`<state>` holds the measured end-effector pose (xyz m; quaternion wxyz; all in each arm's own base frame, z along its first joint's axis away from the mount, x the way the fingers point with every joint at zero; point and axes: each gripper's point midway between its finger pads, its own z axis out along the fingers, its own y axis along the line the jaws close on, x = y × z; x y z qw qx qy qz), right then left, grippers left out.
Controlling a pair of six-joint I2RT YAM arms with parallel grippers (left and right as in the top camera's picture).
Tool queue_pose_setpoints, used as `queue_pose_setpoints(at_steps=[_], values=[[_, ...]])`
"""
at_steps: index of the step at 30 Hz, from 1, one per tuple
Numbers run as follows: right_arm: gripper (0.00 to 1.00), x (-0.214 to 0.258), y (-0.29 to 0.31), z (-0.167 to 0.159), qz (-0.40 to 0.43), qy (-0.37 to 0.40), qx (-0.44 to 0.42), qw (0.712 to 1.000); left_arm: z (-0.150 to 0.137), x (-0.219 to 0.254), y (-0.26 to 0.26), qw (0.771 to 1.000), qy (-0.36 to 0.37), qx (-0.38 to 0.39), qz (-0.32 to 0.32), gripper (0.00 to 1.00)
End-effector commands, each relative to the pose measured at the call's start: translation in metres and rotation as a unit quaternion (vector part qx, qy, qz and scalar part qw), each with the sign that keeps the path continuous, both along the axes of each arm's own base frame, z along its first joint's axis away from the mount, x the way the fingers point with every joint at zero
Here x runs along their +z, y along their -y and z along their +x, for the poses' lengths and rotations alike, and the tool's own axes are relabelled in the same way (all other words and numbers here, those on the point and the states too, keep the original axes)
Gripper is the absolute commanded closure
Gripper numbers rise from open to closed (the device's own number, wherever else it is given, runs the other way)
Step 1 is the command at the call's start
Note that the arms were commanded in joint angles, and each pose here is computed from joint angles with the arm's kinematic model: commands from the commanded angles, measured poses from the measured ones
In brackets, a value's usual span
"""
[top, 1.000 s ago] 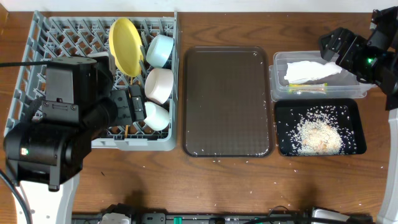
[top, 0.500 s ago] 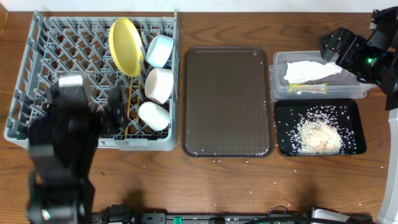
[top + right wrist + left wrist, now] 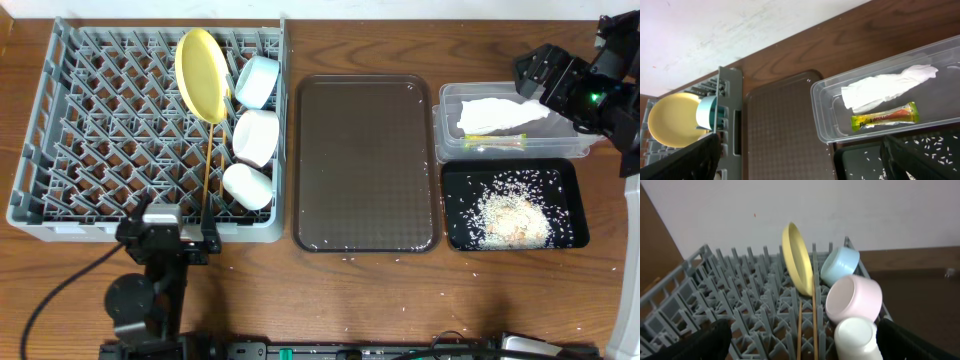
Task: Sort waste into correct bins and load items into the dishwasher
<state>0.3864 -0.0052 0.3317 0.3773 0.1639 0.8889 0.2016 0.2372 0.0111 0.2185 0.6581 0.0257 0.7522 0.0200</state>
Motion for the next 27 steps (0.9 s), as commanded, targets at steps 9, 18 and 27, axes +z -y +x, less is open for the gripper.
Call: queue_pose_setpoints(at_steps=[9,18,27], values=[[0.01,0.003,0.003,0.000,0.001,0.004,-0.004,1.000,0.002,-0.050,-0.001,1.000,0.019,0.002,0.018,0.07],[0.01,0.003,0.003,0.000,0.001,0.004,-0.004,1.000,0.006,-0.078,-0.004,0.999,-0.007,0.011,0.047,0.07],[0.01,0.004,0.003,0.000,0.001,0.004,-0.004,1.000,0.006,-0.078,-0.004,0.999,-0.005,0.011,0.047,0.07]])
